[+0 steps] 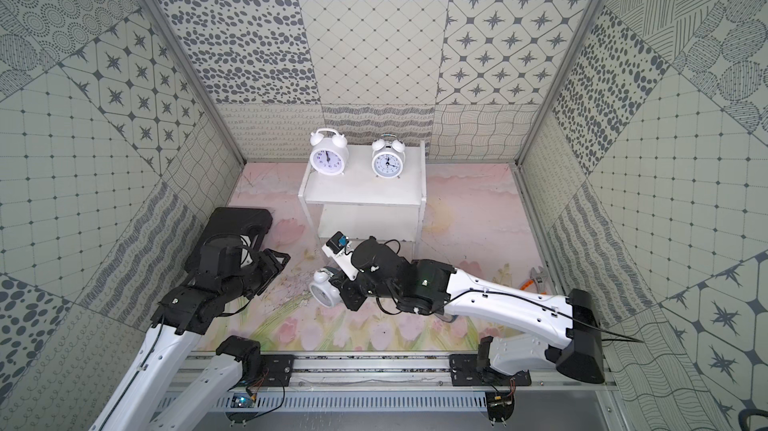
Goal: Place the alarm clocks on the shelf by style
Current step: Pick up the alarm from the center of the board, then place the alarm on the shelf.
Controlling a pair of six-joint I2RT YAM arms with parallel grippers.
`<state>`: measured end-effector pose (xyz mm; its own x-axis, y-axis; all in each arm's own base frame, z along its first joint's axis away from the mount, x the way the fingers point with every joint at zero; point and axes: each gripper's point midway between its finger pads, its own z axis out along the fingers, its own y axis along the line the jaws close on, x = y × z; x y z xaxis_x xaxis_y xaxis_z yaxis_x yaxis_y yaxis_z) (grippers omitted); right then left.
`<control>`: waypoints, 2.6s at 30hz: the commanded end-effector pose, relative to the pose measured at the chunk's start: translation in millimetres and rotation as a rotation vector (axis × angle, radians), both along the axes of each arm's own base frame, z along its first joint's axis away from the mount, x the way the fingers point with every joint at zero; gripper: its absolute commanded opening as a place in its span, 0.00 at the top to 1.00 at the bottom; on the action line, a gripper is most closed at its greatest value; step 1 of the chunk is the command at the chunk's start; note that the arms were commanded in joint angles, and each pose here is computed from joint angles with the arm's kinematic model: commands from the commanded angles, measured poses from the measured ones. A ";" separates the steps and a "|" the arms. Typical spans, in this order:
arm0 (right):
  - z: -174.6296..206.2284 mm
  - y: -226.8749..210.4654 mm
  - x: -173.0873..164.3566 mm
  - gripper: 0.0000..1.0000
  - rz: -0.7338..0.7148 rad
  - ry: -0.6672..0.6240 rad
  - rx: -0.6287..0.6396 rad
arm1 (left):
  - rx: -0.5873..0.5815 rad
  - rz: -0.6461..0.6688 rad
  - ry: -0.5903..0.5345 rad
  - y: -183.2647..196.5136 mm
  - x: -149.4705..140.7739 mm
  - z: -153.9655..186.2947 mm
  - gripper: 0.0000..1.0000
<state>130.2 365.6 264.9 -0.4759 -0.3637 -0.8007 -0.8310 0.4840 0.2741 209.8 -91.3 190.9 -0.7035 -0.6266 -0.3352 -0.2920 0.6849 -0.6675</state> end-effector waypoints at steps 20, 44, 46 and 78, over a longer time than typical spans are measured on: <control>32.2 -75.8 1.7 1.00 -0.080 0.145 0.236 | -0.271 -0.862 -0.384 -169.0 -49.7 65.0 0.23; 79.2 -85.6 -16.7 1.00 0.056 0.201 0.465 | -0.495 -1.088 -0.442 -198.0 -87.6 91.8 0.08; 82.3 -86.0 -16.8 1.00 0.067 0.210 0.480 | -0.539 -1.098 -0.479 -196.0 -92.7 101.6 0.08; 94.8 -88.0 20.8 1.00 0.141 0.300 0.568 | -0.672 -1.163 -0.511 -190.1 -108.6 117.2 0.18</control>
